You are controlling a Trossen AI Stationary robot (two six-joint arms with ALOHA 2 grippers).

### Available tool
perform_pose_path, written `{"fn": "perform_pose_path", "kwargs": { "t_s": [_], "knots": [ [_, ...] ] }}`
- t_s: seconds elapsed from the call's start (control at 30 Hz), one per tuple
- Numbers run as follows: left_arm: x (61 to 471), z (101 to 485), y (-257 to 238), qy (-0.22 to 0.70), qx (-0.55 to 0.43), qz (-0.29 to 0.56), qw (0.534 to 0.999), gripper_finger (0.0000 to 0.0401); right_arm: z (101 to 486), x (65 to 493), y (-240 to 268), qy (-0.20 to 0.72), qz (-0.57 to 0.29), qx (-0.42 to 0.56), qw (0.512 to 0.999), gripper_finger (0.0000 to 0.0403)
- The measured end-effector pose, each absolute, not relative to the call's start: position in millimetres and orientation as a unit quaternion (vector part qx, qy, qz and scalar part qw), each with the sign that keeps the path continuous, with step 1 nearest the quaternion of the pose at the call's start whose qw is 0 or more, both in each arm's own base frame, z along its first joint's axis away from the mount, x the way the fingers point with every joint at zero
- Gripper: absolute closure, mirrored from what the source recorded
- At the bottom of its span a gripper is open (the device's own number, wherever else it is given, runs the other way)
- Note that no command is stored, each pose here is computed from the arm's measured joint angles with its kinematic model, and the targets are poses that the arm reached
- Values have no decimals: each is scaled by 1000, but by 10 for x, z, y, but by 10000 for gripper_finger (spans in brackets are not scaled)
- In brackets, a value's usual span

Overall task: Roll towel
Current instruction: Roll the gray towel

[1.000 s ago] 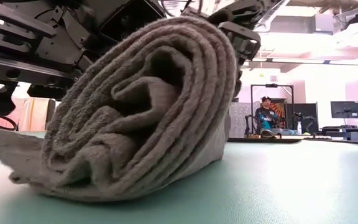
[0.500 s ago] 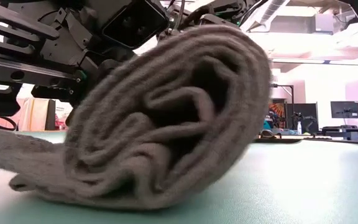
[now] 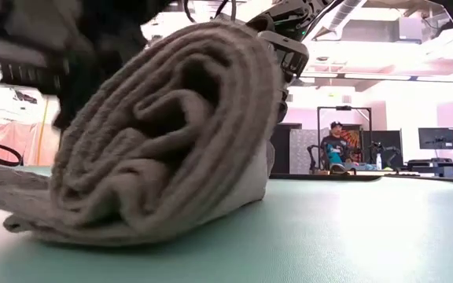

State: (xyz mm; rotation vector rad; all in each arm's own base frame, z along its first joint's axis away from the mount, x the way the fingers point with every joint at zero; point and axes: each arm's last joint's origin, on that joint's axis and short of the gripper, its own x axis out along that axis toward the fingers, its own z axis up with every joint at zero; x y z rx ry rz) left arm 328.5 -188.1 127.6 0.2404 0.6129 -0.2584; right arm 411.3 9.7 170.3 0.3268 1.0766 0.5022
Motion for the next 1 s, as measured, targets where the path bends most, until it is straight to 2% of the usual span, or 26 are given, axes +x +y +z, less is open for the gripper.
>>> {"fn": "perform_pose_path", "kwargs": {
  "t_s": [0.27, 0.37, 0.43, 0.7, 1.0],
  "knots": [
    [3074, 1544, -1950, 290, 203, -38, 934, 401, 1703, 4110, 93, 506, 234, 151, 816, 375],
    [3028, 1473, -1844, 324, 260, 39, 909, 401, 1702, 4105, 93, 508, 234, 152, 815, 375],
    [3065, 1372, -1737, 352, 262, 55, 897, 401, 1701, 4102, 95, 509, 235, 151, 814, 375],
    [3216, 1244, -1641, 354, 257, 25, 899, 401, 1695, 4089, 97, 515, 234, 153, 810, 375],
    [3152, 1058, -1442, 315, 183, 4, 931, 401, 1693, 4082, 101, 519, 234, 157, 807, 375]
  ]
}}
